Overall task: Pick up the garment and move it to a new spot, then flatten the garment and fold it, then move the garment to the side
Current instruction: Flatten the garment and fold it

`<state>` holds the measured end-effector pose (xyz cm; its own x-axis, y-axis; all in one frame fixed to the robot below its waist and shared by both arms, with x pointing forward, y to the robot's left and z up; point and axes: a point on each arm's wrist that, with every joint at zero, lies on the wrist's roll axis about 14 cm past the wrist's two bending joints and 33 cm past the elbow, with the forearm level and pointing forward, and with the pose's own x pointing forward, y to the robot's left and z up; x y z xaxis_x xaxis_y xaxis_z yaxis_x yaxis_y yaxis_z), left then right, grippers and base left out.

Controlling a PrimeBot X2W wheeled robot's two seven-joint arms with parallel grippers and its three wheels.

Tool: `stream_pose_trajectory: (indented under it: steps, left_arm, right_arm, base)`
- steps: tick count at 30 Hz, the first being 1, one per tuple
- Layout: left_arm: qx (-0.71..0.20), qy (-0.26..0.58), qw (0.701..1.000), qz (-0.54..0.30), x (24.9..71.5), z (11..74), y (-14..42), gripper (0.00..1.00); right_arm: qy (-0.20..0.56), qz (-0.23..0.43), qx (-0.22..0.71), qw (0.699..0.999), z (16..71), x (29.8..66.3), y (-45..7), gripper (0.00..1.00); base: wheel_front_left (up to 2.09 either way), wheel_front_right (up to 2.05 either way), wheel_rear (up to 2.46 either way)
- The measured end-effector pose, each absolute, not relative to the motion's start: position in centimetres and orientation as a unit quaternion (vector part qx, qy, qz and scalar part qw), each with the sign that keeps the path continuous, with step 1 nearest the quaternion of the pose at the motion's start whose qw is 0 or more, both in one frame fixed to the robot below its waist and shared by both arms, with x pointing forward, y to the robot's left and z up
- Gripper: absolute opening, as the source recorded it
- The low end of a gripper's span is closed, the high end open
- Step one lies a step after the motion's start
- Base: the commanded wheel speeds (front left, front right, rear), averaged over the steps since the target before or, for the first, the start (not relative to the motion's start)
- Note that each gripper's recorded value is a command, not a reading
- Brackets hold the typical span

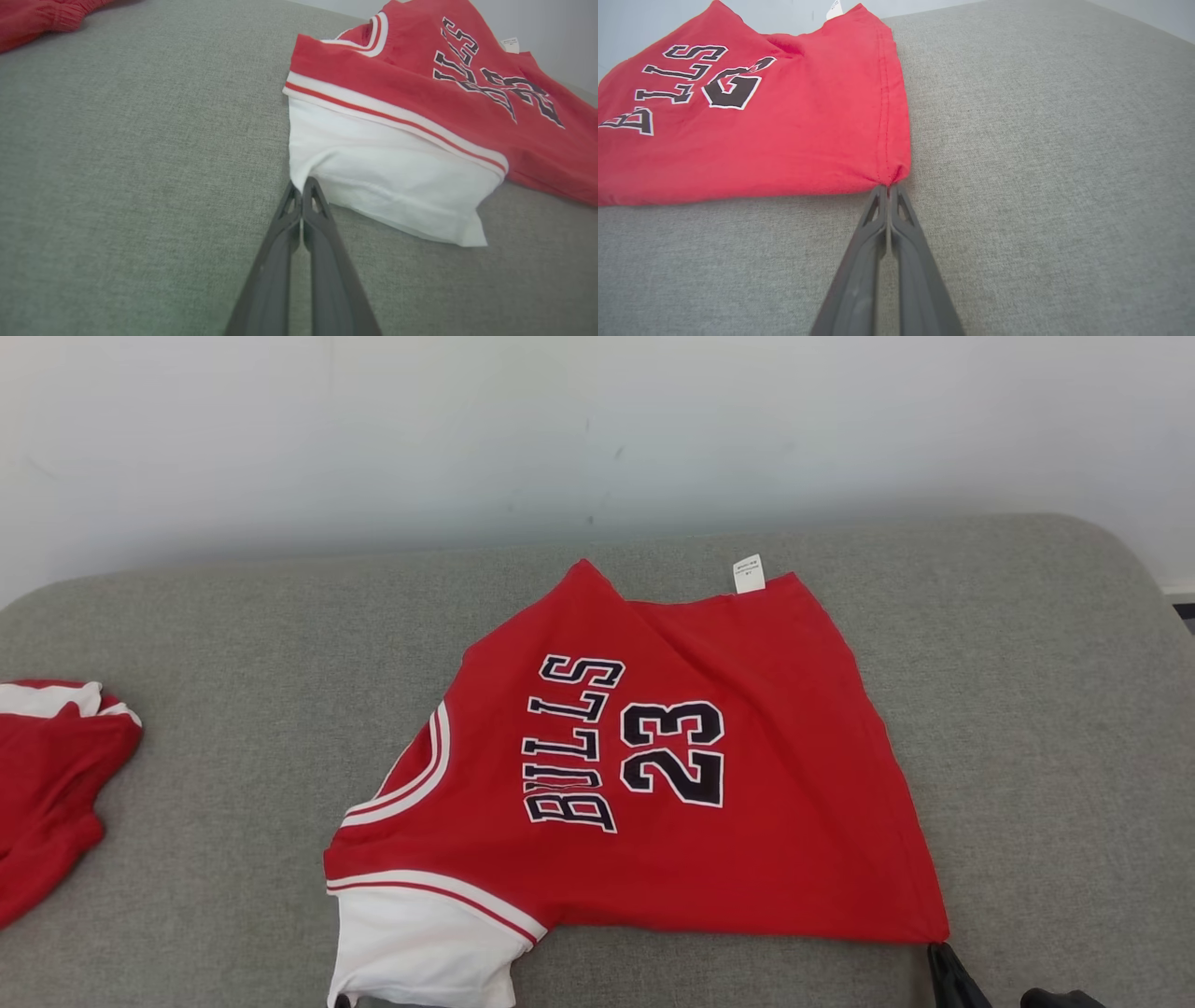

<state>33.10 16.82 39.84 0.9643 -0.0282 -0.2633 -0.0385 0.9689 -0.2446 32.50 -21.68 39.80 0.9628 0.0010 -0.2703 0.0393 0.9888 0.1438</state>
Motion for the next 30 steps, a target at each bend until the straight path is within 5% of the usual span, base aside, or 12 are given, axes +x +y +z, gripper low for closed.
stream_pose_trajectory:
  steps: [3, 4, 5, 6, 7, 8, 9, 30]
  left_arm:
    - [-0.126, 0.137, 0.983, 0.000, 32.7, 39.7, 16.7, 0.00]
    - [-0.125, 0.139, 0.982, 0.002, 32.6, 39.6, 16.8, 0.00]
    - [-0.125, 0.143, 0.982, 0.004, 32.3, 39.3, 16.9, 0.00]
    - [-0.125, 0.146, 0.981, 0.003, 32.2, 39.1, 16.9, 0.00]
    - [-0.125, 0.147, 0.981, 0.002, 32.1, 39.1, 16.8, 0.35]
    - [-0.124, 0.145, 0.982, 0.002, 32.1, 39.2, 16.8, 0.83]
    - [-0.123, 0.144, 0.982, 0.002, 32.2, 39.3, 16.9, 1.00]
    - [-0.118, 0.157, 0.980, -0.020, 32.7, 38.6, 15.8, 1.00]
  right_arm:
    - [0.145, -0.016, 0.073, 0.987, 39.3, 31.8, -22.2, 0.00]
    - [0.151, -0.019, 0.072, 0.986, 39.0, 31.5, -22.5, 0.34]
    - [0.155, -0.021, 0.071, 0.985, 38.8, 31.3, -22.6, 1.00]
    - [0.157, -0.022, 0.071, 0.985, 38.7, 31.2, -22.7, 1.00]
    - [0.157, -0.022, 0.070, 0.985, 38.7, 31.2, -22.7, 1.00]
    - [0.156, -0.021, 0.070, 0.985, 38.8, 31.2, -22.7, 1.00]
    - [0.155, -0.020, 0.069, 0.985, 38.8, 31.2, -22.7, 1.00]
    - [0.173, -0.013, 0.061, 0.983, 38.0, 32.1, -22.7, 1.00]
  base:
    - [0.00, 0.00, 0.00]
    - [0.00, 0.00, 0.00]
    - [0.00, 0.00, 0.00]
    - [0.00, 0.00, 0.00]
    - [0.00, 0.00, 0.00]
    - [0.00, 0.00, 0.00]
    - [0.00, 0.00, 0.00]
    - [0.00, 0.00, 0.00]
